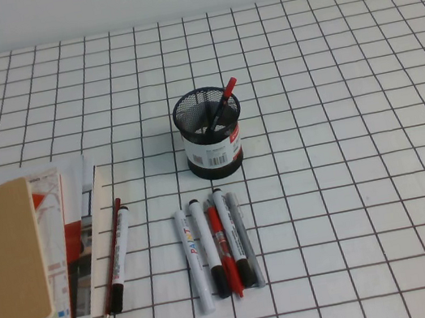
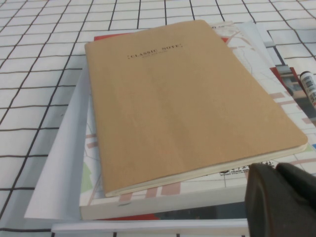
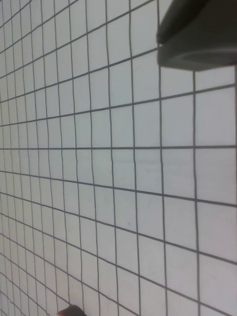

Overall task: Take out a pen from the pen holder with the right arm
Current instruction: 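Take a marker out of the pen holder and lay it on the table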

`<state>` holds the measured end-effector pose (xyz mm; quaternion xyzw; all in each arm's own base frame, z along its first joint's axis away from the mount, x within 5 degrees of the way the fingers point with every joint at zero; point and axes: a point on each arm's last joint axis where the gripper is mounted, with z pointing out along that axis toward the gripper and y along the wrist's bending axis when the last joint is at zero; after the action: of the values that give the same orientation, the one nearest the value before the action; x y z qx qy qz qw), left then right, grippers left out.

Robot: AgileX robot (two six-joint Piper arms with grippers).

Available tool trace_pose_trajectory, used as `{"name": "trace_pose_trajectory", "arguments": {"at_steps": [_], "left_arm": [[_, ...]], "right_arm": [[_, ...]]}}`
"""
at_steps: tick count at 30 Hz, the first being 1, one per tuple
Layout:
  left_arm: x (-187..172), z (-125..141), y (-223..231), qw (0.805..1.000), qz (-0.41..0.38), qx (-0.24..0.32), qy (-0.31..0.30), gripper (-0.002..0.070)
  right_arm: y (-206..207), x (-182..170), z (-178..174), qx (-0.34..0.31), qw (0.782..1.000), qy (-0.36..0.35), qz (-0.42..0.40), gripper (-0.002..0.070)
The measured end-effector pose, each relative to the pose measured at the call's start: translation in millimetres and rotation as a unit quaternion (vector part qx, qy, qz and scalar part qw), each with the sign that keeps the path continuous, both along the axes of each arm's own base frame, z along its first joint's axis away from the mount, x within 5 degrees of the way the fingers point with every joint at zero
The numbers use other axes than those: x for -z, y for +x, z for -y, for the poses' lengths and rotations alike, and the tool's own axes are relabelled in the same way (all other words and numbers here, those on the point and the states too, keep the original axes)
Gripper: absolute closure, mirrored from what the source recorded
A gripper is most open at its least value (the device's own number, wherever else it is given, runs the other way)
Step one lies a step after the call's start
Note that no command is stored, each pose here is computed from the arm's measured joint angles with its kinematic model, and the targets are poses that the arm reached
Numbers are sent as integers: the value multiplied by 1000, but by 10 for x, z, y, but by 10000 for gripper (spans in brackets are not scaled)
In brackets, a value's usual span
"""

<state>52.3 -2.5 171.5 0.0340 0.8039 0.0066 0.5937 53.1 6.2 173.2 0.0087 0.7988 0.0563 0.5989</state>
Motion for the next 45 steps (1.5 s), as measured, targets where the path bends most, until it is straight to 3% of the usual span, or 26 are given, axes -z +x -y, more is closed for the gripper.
{"name": "trace_pose_trajectory", "arguments": {"at_steps": [3, 8, 16, 25, 29, 35, 40, 45], "left_arm": [[0, 0, 0, 1000, 0, 0, 0, 679], [0, 0, 0, 1000, 0, 0, 0, 679], [0, 0, 0, 1000, 0, 0, 0, 679], [0, 0, 0, 1000, 0, 0, 0, 679], [0, 0, 0, 1000, 0, 0, 0, 679], [0, 0, 0, 1000, 0, 0, 0, 679], [0, 0, 0, 1000, 0, 0, 0, 679], [0, 0, 0, 1000, 0, 0, 0, 679]], "right_arm": [[1, -5, -10, -1, 1000, 16, 1, 692], [14, -78, -43, 2, 994, 107, 32, 692], [30, -202, -44, 21, 962, 261, 82, 692], [33, -245, -25, 34, 941, 322, 99, 692], [23, -212, -77, 15, 943, 326, 66, 692], [75, -454, -177, -18, 948, 316, -13, 692], [289, -660, -225, -30, 959, 254, -119, 692], [583, -821, -267, -53, 955, 194, -220, 692]]}}
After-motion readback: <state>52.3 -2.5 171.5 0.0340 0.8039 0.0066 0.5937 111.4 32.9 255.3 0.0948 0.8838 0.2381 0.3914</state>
